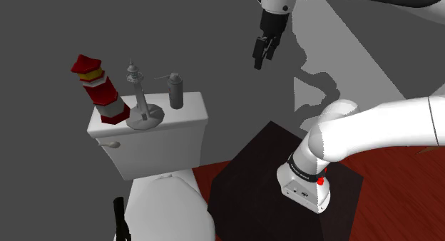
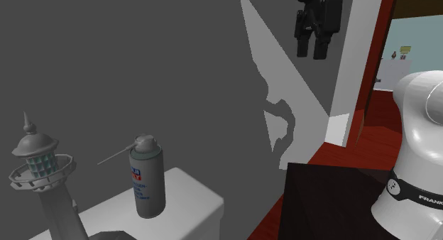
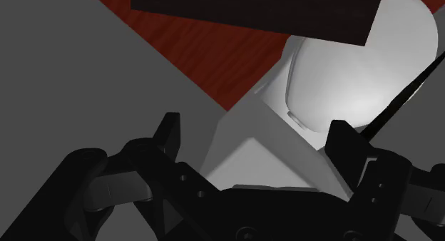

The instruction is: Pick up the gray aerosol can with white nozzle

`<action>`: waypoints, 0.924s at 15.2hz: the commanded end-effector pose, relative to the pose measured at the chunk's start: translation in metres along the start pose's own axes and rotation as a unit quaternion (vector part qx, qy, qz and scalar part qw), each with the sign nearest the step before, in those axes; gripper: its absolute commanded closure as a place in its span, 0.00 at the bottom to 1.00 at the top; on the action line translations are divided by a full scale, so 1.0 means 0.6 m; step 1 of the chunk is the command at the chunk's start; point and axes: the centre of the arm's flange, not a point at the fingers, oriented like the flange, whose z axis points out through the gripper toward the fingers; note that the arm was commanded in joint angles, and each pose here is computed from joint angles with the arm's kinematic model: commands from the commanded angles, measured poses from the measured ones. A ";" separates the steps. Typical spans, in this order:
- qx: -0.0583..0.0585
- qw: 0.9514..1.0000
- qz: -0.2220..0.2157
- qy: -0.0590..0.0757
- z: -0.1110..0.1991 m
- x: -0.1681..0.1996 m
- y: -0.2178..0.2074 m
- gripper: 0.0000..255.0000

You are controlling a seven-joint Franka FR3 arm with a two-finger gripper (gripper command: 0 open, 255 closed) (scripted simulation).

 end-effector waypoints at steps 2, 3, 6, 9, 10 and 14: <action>0.000 1.000 0.002 0.002 0.008 0.018 -0.007 0.00; -0.001 1.000 0.005 0.004 0.017 0.036 -0.013 0.00; -0.002 1.000 0.012 0.011 0.041 0.091 -0.033 0.00; -0.003 1.000 0.019 0.017 0.065 0.147 -0.051 0.00; -0.003 1.000 0.022 0.019 0.073 0.166 -0.057 0.00; -0.005 0.999 0.032 0.028 0.103 0.241 -0.080 0.00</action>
